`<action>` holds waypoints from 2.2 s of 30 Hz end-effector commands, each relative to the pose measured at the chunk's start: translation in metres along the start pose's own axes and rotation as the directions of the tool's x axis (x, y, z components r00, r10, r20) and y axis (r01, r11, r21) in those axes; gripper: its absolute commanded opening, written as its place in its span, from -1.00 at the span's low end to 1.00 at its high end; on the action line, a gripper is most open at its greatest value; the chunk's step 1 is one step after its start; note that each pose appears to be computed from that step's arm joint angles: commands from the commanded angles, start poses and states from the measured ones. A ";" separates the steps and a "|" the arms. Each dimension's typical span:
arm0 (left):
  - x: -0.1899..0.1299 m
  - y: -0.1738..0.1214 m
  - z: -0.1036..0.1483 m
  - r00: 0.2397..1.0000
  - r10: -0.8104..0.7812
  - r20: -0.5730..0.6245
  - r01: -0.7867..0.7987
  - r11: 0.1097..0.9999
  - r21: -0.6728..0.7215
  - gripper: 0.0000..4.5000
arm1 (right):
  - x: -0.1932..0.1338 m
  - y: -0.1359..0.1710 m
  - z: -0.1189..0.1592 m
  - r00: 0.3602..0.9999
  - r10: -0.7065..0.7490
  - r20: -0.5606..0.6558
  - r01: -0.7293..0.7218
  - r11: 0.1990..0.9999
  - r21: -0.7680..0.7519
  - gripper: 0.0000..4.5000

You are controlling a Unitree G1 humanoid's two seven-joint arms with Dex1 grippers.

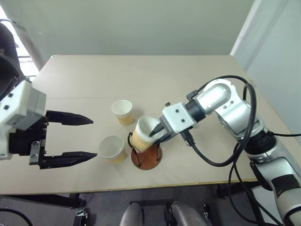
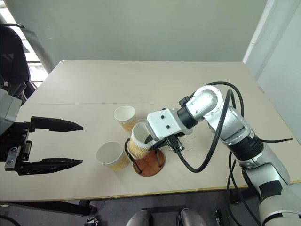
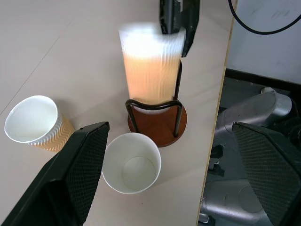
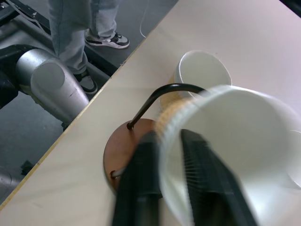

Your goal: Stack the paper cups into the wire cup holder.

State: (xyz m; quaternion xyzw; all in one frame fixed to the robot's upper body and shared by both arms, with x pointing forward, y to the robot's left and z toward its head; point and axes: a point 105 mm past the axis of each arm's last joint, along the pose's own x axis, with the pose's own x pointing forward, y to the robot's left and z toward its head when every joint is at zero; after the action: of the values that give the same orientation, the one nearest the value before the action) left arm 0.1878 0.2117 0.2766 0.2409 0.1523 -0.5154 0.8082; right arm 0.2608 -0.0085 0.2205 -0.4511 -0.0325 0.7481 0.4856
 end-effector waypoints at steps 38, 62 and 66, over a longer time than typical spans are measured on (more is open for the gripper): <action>0.052 0.014 -0.063 0.912 -0.269 -0.309 0.309 0.947 0.087 1.00 | -0.162 0.047 0.031 0.896 -0.427 0.125 0.356 0.856 0.374 0.98; 0.071 0.021 -0.089 0.879 -0.290 -0.377 0.344 0.935 0.084 -0.98 | -0.162 0.046 0.027 0.887 -0.461 0.022 0.420 0.826 0.376 1.00; 0.071 0.020 -0.088 0.880 -0.290 -0.375 0.344 0.936 0.082 -0.98 | -0.162 0.045 0.025 0.887 -0.461 0.013 0.424 0.825 0.373 1.00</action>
State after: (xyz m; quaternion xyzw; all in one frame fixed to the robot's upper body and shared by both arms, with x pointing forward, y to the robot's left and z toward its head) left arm 0.2366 0.2143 0.1677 0.3519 0.2996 -0.5973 0.6555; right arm 0.2336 -0.1442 0.3124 -0.2743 -0.0146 0.6416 0.7162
